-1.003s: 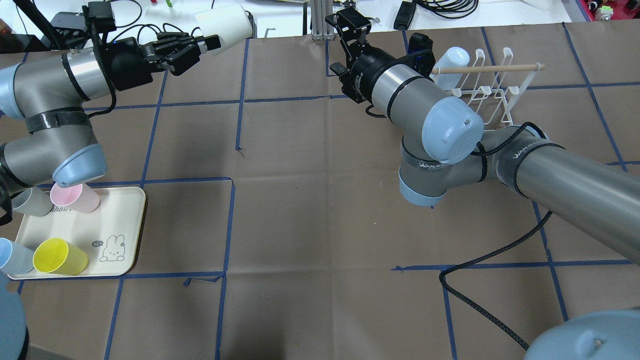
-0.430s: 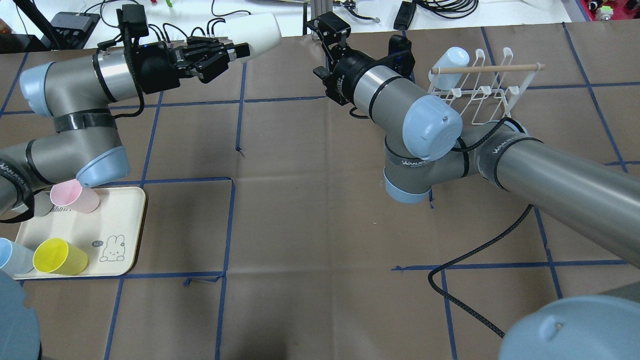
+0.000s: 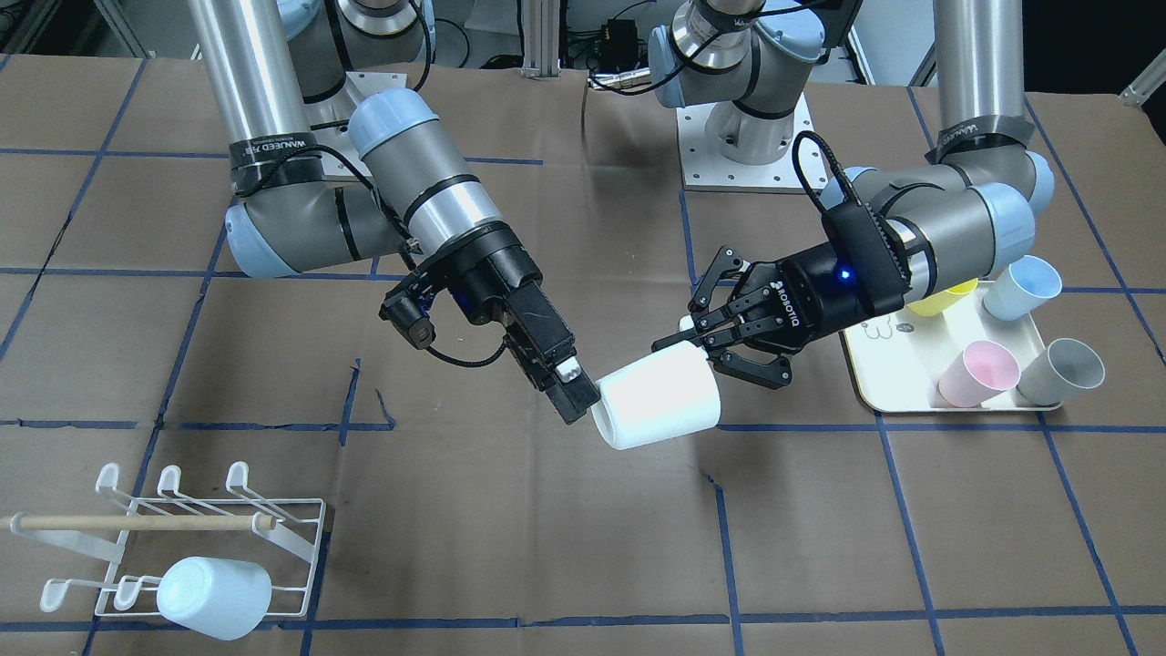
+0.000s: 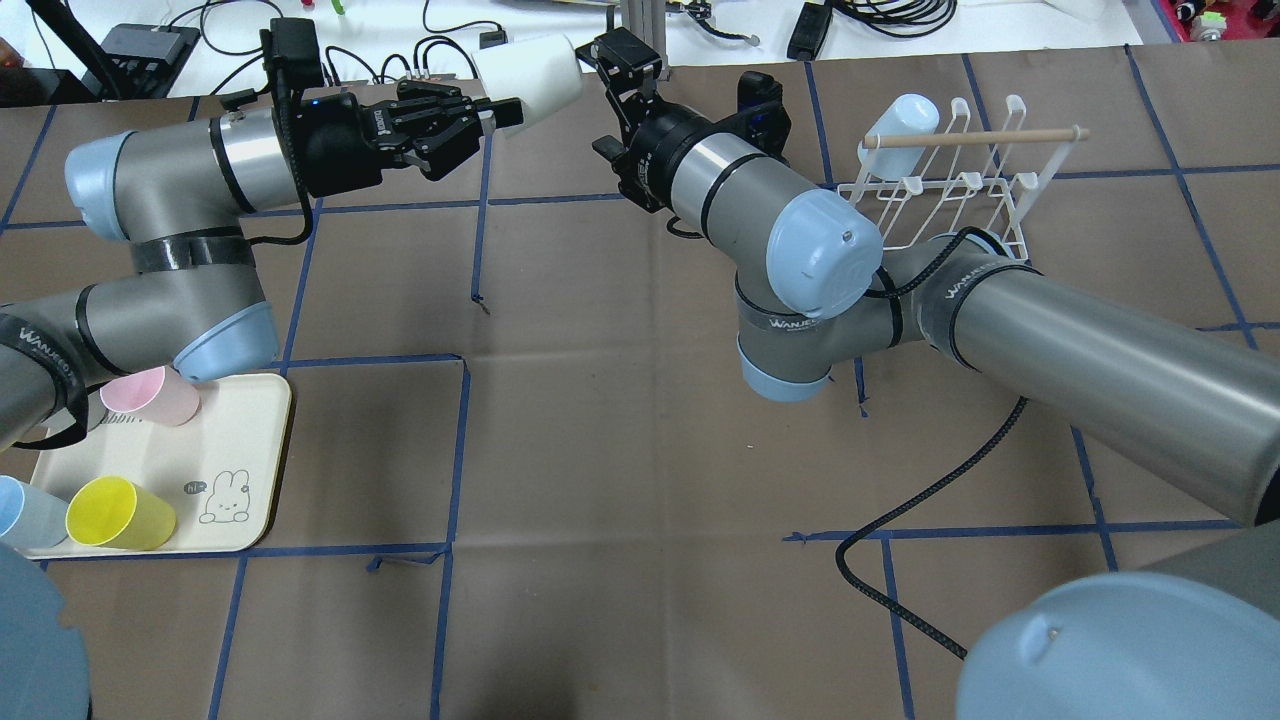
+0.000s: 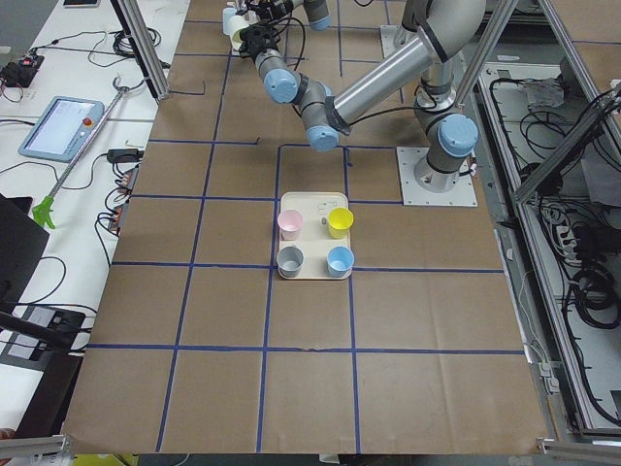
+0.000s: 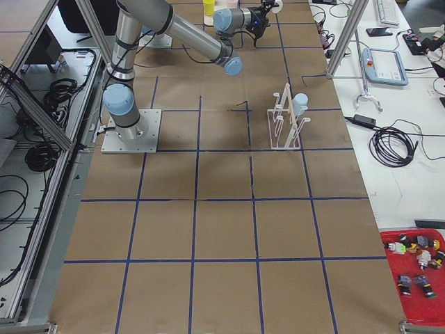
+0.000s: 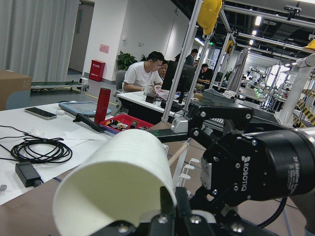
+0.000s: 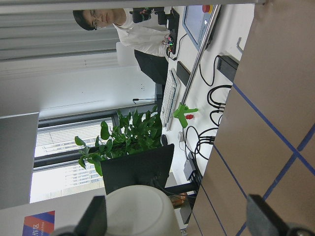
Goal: Transfer IKEA cup to right arm and place on rack
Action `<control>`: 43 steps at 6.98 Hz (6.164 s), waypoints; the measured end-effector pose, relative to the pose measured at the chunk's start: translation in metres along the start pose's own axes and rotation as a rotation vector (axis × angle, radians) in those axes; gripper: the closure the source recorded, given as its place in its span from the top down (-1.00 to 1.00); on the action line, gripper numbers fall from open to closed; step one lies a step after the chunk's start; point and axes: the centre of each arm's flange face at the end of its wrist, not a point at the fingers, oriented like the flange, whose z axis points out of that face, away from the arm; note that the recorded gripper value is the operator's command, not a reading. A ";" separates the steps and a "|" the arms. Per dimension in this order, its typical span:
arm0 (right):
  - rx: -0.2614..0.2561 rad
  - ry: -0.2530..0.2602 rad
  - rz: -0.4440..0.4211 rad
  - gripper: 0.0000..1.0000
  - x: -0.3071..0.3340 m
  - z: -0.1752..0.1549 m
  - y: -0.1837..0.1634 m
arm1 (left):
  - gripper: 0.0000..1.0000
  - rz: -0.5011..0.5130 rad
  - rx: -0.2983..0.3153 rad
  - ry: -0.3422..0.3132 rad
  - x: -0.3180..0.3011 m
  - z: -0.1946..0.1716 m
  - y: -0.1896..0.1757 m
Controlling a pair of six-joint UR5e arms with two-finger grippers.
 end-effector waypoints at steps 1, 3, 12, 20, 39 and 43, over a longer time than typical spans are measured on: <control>-0.002 -0.001 0.000 0.99 -0.004 0.002 0.001 | -0.92 -0.001 0.000 0.001 0.004 0.000 0.000; -0.003 0.001 0.001 0.99 -0.012 0.004 0.001 | -0.91 -0.006 0.004 -0.009 0.006 -0.006 -0.004; 0.000 -0.022 0.010 0.99 -0.030 -0.005 0.003 | -0.89 0.009 -0.074 -0.066 0.009 0.012 -0.006; 0.009 -0.004 0.021 0.99 -0.026 -0.001 -0.005 | -0.89 -0.011 -0.062 -0.085 0.003 -0.002 -0.003; -0.042 0.028 0.029 -0.06 -0.024 0.032 0.021 | -0.43 -0.007 -0.064 -0.083 0.005 0.000 -0.003; -0.044 0.030 0.029 -0.06 -0.024 0.032 0.021 | 0.81 0.003 -0.062 -0.085 0.003 0.000 -0.009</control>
